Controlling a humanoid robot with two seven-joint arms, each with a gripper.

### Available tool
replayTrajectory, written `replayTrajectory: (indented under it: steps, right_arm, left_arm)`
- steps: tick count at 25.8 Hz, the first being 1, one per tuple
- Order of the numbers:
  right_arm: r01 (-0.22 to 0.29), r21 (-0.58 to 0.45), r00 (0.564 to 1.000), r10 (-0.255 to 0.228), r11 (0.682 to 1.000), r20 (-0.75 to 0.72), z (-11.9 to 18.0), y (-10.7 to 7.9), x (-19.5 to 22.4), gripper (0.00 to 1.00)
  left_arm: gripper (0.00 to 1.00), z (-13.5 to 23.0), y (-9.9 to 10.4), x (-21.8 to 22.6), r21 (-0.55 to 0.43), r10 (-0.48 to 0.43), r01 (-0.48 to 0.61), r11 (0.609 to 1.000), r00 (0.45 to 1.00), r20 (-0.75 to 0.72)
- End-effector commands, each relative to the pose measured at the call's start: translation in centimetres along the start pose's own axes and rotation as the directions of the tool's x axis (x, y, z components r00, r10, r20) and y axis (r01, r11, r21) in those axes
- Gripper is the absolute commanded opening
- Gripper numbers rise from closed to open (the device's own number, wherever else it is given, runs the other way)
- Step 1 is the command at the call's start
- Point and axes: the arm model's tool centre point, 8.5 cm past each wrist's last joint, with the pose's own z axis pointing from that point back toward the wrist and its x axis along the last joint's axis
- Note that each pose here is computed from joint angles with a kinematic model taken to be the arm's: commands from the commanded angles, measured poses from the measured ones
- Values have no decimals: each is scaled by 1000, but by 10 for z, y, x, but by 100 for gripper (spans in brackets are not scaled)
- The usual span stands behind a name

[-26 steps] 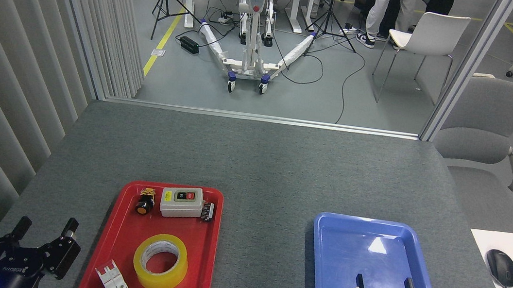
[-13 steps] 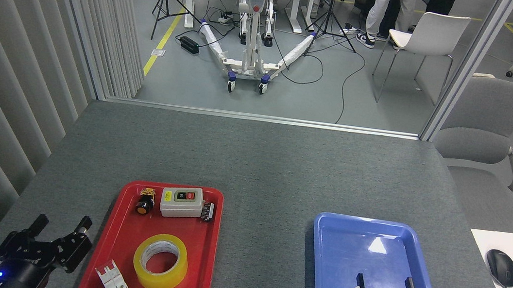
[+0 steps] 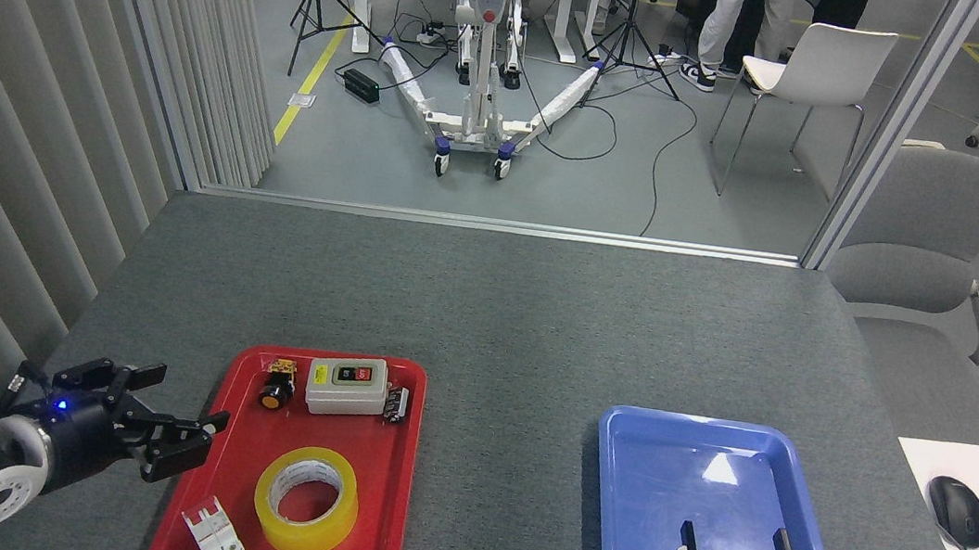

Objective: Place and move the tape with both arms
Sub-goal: 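Move the left gripper over the yellow tape roll in the red tray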

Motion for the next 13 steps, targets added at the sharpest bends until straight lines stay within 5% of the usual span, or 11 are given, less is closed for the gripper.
replayTrajectory:
  steps: [1,5,9,13]
  right_arm:
    - [-1,2,1000,1,1000,-1,0,0,0,100]
    - [0,4,1000,0,1000,-1,1,1,0,100]
    - [0,5,1000,0,1000,-1,1,2,0,100]
    - [-1,7,1000,1,1000,1,1,2,0,100]
  left_arm:
    - [100,-15,1,0,-77,-77,84,993,993,92]
    - [100,-38,-10,7,-126,28,-8,992,987,158]
    - [100,-53,7,19,-132,-14,43,990,978,208]
    - [100,-66,9,27,-173,85,-49,984,973,213]
